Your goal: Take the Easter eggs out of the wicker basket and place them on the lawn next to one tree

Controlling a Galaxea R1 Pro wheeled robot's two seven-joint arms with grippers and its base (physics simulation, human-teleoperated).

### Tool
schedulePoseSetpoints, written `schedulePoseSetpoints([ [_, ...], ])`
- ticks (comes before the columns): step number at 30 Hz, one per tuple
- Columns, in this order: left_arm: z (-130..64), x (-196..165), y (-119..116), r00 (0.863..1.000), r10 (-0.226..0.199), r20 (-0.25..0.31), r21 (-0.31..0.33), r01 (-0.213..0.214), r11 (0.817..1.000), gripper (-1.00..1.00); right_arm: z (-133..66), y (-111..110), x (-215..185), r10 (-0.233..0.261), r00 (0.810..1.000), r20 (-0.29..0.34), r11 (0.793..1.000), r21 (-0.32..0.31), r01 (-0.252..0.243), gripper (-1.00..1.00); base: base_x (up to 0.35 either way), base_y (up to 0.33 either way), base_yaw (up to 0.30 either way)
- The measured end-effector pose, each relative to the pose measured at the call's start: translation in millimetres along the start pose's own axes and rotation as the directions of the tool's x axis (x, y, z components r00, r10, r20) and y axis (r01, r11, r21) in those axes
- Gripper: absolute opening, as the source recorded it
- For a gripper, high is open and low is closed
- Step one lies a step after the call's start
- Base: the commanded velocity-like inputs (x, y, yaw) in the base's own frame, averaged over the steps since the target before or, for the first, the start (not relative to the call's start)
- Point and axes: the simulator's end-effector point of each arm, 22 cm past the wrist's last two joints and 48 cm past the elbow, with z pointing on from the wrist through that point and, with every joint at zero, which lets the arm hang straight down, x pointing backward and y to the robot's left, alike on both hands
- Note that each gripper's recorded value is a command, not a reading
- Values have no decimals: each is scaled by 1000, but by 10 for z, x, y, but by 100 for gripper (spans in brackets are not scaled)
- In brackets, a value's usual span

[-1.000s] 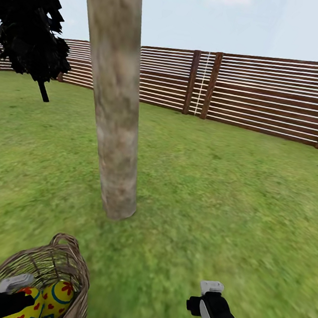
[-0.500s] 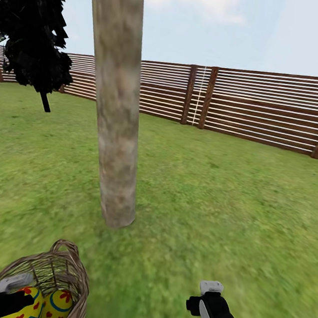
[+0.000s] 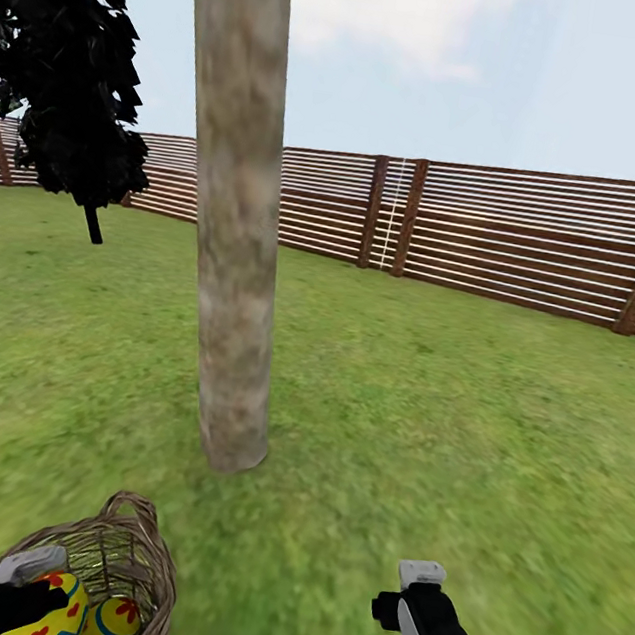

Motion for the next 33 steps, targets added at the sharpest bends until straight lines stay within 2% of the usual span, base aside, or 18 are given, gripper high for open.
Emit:
schedulePoseSetpoints([
  [8, -105, -93, -41, 999, 0, 32, 13, 0, 1000, -100, -116, -33, -117, 3, 999, 32, 1000, 6, -3, 100, 0, 0, 146],
  [14, -181, -153, -70, 999, 1, 53, 22, -2, 1000, -100, -207, -54, -204, 6, 998, 56, 1000, 7, -7, 100, 0, 0, 26],
  [33, -540, -384, -168, 999, 5, 52, 21, -6, 1000, -100, -539, -107, -485, 8, 998, 55, 1000, 5, -8, 100, 0, 0, 0],
])
